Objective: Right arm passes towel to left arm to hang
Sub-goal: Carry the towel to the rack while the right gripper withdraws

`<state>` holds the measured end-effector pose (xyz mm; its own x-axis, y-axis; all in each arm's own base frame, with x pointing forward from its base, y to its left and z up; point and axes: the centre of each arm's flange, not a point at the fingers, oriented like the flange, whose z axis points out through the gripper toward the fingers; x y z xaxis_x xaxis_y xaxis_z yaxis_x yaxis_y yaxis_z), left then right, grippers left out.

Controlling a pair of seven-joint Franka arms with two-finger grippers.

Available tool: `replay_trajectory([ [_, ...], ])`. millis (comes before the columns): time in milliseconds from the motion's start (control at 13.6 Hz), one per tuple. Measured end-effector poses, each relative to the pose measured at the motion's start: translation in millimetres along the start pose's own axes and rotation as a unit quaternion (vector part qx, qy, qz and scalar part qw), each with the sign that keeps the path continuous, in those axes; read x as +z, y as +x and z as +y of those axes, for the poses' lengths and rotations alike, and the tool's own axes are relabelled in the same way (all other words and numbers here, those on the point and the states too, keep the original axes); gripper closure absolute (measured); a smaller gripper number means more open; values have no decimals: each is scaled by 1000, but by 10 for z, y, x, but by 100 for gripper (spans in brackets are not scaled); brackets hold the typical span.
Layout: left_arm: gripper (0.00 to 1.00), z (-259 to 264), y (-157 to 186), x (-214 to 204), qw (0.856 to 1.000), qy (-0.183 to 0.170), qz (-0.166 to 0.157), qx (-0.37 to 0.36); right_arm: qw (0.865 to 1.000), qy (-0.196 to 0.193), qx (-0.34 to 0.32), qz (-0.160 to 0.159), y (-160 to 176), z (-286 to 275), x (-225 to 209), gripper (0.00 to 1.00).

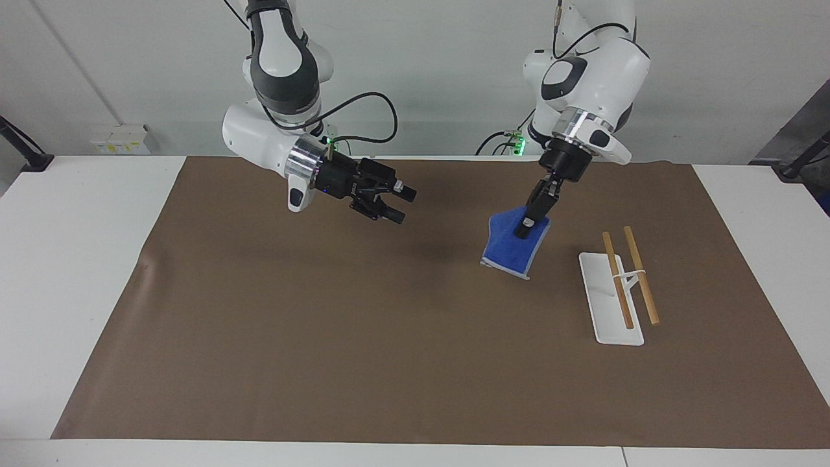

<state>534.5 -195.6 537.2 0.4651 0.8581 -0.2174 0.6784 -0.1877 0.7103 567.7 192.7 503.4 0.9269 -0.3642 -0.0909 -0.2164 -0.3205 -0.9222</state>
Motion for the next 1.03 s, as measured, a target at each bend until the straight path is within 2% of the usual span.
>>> replay_trajectory([
  [147, 97, -133, 295, -58, 1000, -1, 25, -19, 997, -69, -19, 4, 72, -35, -100, 0],
  [295, 97, -243, 566, -122, 998, -7, 50, -35, 989, -141, -35, 15, 126, -102, -186, 0],
  [589, 97, -414, 1045, -258, 994, -7, 86, -67, 960, -268, -70, 28, 250, -31, -389, 0],
  [810, 97, -528, 1387, -377, 990, -7, 109, -91, 931, -350, -97, 21, 449, 37, -788, 0],
  [884, 97, -563, 1508, -427, 988, -7, 118, -99, 918, -381, -112, 22, 495, 40, -895, 0],
  [1031, 97, -634, 1740, -531, 984, -9, 134, -116, 881, -449, -147, 25, 551, 67, -1031, 0],
])
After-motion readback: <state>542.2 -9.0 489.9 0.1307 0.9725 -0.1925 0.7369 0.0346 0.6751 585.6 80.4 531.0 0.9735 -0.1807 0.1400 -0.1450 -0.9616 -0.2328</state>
